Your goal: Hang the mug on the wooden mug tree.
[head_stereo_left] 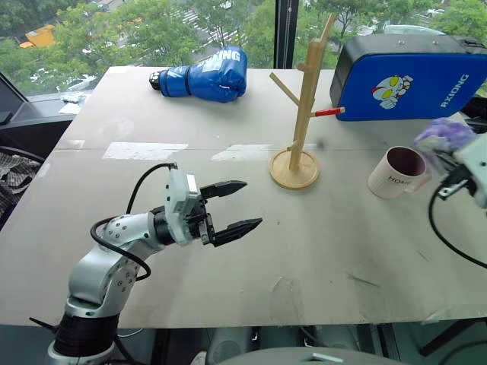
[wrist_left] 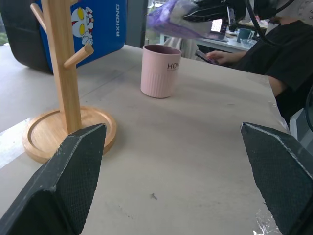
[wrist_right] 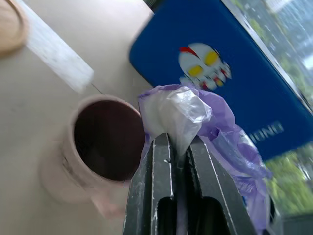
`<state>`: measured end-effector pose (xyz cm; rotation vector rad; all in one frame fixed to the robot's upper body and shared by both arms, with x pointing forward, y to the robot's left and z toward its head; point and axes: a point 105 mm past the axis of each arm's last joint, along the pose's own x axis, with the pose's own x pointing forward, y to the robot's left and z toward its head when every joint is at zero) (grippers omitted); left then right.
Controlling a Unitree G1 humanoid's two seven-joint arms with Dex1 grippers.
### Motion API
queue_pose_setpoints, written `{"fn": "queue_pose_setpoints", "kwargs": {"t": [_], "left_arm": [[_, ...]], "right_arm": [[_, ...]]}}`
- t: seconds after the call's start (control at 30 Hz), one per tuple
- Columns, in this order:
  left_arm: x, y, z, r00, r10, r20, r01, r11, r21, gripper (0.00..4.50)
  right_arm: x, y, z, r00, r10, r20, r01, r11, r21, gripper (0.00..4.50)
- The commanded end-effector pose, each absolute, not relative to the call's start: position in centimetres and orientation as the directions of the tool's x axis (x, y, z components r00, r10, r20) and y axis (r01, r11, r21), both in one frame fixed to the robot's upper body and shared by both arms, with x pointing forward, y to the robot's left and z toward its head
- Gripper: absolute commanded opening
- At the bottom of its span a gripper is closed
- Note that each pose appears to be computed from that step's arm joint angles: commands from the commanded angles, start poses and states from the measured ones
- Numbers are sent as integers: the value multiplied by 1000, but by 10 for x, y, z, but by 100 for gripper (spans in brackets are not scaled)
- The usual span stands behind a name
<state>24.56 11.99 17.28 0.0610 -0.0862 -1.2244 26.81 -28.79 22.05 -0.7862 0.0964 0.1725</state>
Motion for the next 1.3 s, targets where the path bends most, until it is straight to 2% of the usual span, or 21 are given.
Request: {"fn": "queue_pose_setpoints", "kwargs": {"t": [0.03, 0.17, 0.23, 0.27, 0.3, 0.33, 0.37, 0.4, 0.57, 0.8, 0.97, 1.3], "left_arm": [[243, 110, 181, 274, -959, 70, 952, 281, 119, 450], [245, 105, 183, 250, -966, 73, 959, 257, 122, 450], [244, 102, 180, 230, -971, 63, 964, 237, 119, 450], [244, 101, 179, 225, -972, 61, 966, 231, 119, 450], [243, 102, 179, 222, -973, 58, 967, 228, 118, 450], [243, 103, 179, 223, -973, 57, 967, 228, 117, 450], [244, 104, 179, 225, -973, 55, 966, 230, 118, 450], [244, 105, 179, 227, -972, 53, 966, 232, 118, 450], [237, 105, 177, 234, -971, 46, 965, 238, 114, 450], [233, 106, 175, 240, -970, 25, 960, 241, 140, 450], [230, 107, 177, 248, -969, 23, 957, 248, 151, 450], [225, 114, 175, 293, -956, 11, 943, 291, 158, 450]], "right_arm": [[251, -308, 218, 980, -2, -199, -144, 686, -713, 10], [248, -327, 181, 943, -108, -315, -150, 706, -692, 10], [250, -329, 146, 908, -76, -413, -232, 729, -644, 10], [250, -335, 132, 889, -92, -448, -249, 724, -643, 63], [248, -340, 126, 878, -99, -468, -259, 724, -639, 85], [247, -342, 125, 875, -103, -473, -262, 721, -641, 142], [246, -343, 132, 884, -100, -457, -245, 734, -633, 156], [245, -342, 139, 892, -89, -442, -231, 753, -616, 202], [233, -300, 173, 908, 156, -389, -317, 862, -396, 435], [271, -295, 152, 950, 57, -306, -164, 927, -337, 435], [294, -307, 143, 967, -34, -254, -54, 942, -331, 435], [335, -311, 128, 980, -80, -184, 20, 951, -309, 435]]}}
